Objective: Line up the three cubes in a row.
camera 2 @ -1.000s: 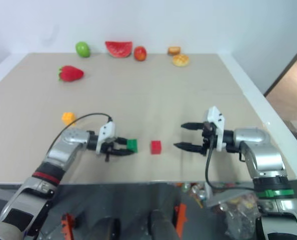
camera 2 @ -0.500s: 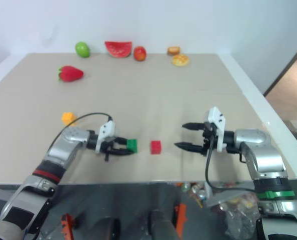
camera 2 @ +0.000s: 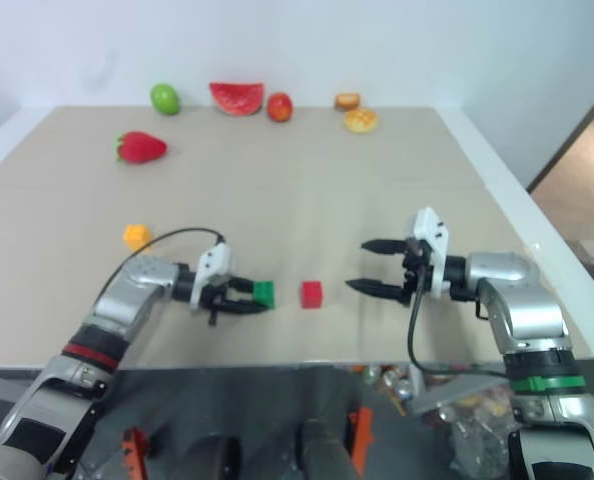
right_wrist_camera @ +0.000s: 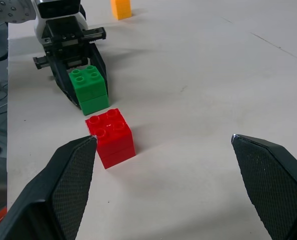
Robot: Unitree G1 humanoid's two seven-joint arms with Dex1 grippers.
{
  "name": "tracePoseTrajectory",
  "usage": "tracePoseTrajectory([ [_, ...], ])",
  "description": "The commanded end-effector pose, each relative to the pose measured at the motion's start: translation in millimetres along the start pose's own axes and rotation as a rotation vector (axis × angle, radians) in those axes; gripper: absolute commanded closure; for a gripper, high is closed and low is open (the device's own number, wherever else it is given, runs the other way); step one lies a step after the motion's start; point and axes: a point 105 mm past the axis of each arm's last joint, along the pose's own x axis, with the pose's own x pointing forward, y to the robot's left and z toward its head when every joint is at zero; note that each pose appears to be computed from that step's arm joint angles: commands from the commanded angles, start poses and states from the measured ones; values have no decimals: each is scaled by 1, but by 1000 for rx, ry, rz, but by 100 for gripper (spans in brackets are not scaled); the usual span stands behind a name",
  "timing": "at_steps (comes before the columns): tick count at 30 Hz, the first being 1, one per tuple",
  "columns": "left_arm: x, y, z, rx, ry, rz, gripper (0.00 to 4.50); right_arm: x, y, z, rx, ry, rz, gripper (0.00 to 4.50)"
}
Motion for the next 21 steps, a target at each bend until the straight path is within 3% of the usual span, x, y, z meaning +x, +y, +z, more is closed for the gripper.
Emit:
tracePoseTrajectory([
  [1,-5,5,-1,28,4,44,112,0,-3,12,-38,-22,-6,0],
  [4,-6,7,0,28,-2,59,10,0,-3,12,-37,-24,-7,0],
  [5,-7,7,0,27,-5,63,4,0,-3,12,-37,-25,-7,0],
  [10,-21,4,0,10,-8,81,4,0,-3,13,-40,-28,-6,0],
  [15,-81,-15,-18,-37,83,147,4,-1,-5,18,-49,-33,-6,0],
  [21,-120,-27,-9,-153,23,359,4,7,-10,28,-93,-62,-28,0],
])
